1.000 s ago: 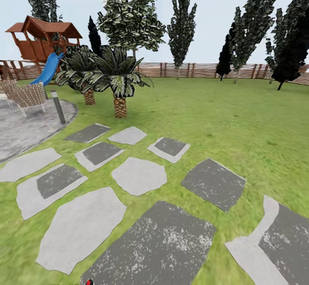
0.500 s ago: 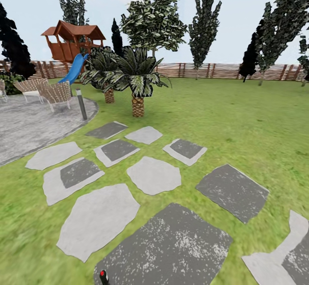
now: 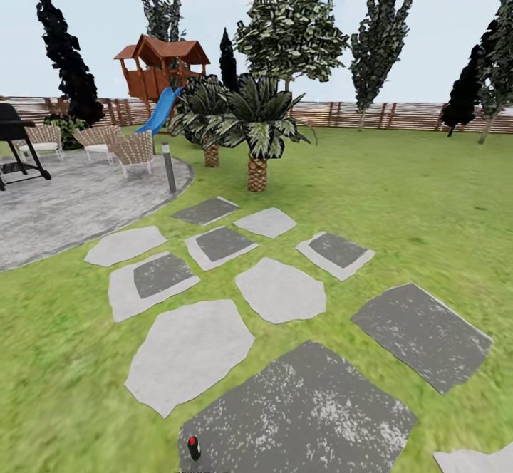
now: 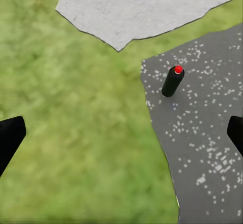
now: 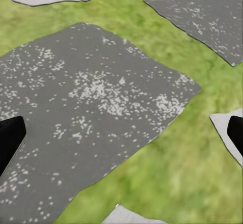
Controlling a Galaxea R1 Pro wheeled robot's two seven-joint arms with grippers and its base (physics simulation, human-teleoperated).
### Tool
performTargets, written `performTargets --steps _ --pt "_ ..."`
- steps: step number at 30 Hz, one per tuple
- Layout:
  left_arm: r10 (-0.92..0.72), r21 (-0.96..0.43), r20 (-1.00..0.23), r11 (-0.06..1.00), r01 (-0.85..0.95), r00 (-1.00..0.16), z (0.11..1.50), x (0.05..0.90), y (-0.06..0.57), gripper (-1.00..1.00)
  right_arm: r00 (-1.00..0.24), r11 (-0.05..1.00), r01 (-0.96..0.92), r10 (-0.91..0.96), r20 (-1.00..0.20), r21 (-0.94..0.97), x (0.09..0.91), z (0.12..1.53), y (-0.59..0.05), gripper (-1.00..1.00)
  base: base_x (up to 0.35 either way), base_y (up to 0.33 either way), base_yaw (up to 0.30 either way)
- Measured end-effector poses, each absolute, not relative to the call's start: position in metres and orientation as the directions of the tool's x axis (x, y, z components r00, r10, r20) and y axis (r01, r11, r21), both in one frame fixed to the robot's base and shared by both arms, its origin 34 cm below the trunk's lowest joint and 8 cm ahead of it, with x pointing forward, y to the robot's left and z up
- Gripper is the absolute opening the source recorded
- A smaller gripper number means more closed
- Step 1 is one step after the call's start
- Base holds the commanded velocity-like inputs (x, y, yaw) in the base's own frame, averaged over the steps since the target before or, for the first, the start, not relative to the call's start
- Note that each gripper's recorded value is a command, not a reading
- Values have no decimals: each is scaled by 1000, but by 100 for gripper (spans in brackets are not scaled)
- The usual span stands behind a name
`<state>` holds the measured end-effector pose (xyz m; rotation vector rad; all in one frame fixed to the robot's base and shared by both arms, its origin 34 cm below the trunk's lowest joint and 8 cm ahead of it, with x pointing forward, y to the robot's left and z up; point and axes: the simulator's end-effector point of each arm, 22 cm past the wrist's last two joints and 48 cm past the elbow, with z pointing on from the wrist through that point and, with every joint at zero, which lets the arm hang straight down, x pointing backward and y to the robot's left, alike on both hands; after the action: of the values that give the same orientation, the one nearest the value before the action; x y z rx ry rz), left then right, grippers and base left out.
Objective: Pick up the pesticide atomizer in the garden and spray insectifuge to fully cover both potted plants in the garden.
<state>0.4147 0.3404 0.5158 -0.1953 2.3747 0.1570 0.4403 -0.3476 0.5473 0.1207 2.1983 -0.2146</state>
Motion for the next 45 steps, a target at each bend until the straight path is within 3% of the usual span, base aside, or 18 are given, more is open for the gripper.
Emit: performTargets --steps 14,34,45 --pt "-94 57 -693 981 -185 -715 517 416 340 100 -593 981 162 8 -805 -109 440 547 -347 100 95 -132 277" --pt "-95 59 -691 981 -186 -717 516 415 341 100 -593 981 160 7 -805 -109 441 548 -346 100 232 -228 276" --pt "-95 60 -690 981 -187 -718 516 414 342 100 -594 982 157 6 -805 -109 440 547 -346 100 202 -227 42"
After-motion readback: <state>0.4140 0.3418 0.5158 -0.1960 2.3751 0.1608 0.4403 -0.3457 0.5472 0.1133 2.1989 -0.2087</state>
